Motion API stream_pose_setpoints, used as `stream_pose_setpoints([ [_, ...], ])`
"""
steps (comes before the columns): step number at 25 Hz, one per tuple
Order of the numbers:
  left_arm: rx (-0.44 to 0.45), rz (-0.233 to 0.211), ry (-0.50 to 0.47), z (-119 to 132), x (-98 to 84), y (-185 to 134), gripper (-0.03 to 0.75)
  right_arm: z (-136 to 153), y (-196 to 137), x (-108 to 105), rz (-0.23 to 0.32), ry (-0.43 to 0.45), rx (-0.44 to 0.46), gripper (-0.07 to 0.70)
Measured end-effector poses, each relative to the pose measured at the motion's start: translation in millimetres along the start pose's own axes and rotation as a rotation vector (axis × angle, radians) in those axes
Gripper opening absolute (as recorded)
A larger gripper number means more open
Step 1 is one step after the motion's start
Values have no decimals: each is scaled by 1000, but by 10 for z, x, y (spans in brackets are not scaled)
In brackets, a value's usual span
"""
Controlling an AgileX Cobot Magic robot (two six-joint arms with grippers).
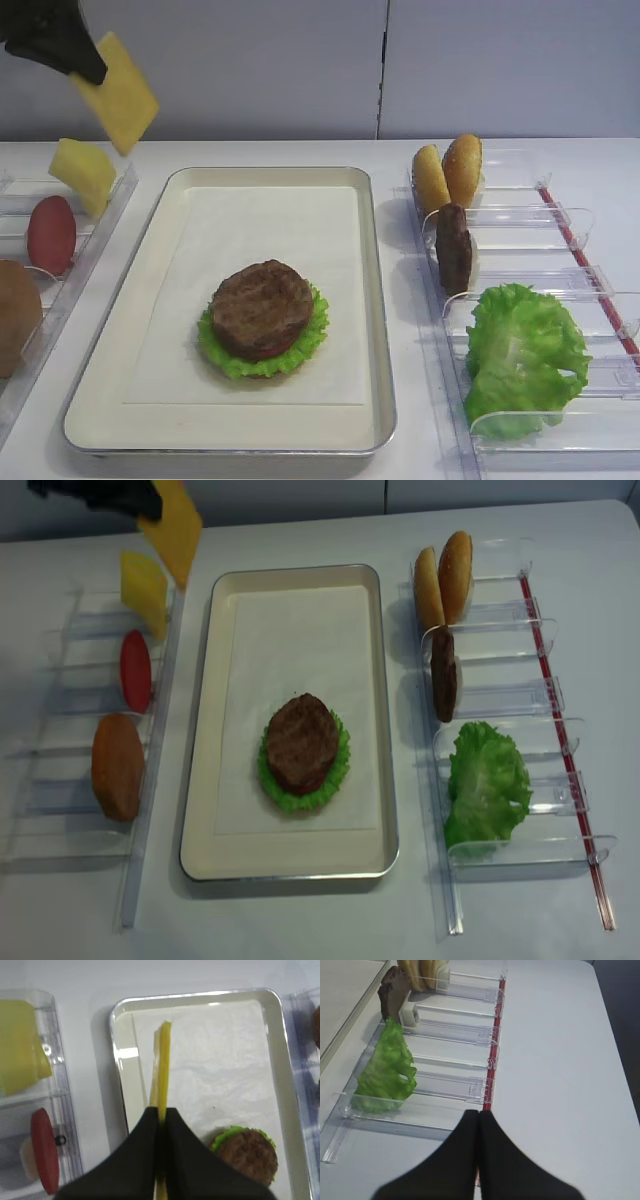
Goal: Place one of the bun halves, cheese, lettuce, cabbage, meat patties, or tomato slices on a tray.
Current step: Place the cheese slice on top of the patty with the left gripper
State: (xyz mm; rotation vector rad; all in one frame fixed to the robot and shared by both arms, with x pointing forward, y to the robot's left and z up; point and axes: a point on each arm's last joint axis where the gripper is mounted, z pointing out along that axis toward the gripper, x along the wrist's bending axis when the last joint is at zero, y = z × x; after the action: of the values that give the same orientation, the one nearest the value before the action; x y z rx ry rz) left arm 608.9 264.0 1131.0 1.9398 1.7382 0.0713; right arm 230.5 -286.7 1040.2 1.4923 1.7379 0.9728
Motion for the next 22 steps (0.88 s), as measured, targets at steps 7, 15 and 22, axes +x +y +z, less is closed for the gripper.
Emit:
stream_pose_setpoints([
  [7, 71, 16, -94, -102, -131, -586, -1, 0, 0, 0, 0, 0, 0, 98],
  [15, 58, -29, -458, 128, -354, -1282, -1, 0, 0, 2, 3, 2, 0, 98],
  [22, -10, -107, -661, 480, -479, -1605, -1, 0, 0, 2, 3, 2, 0, 98],
])
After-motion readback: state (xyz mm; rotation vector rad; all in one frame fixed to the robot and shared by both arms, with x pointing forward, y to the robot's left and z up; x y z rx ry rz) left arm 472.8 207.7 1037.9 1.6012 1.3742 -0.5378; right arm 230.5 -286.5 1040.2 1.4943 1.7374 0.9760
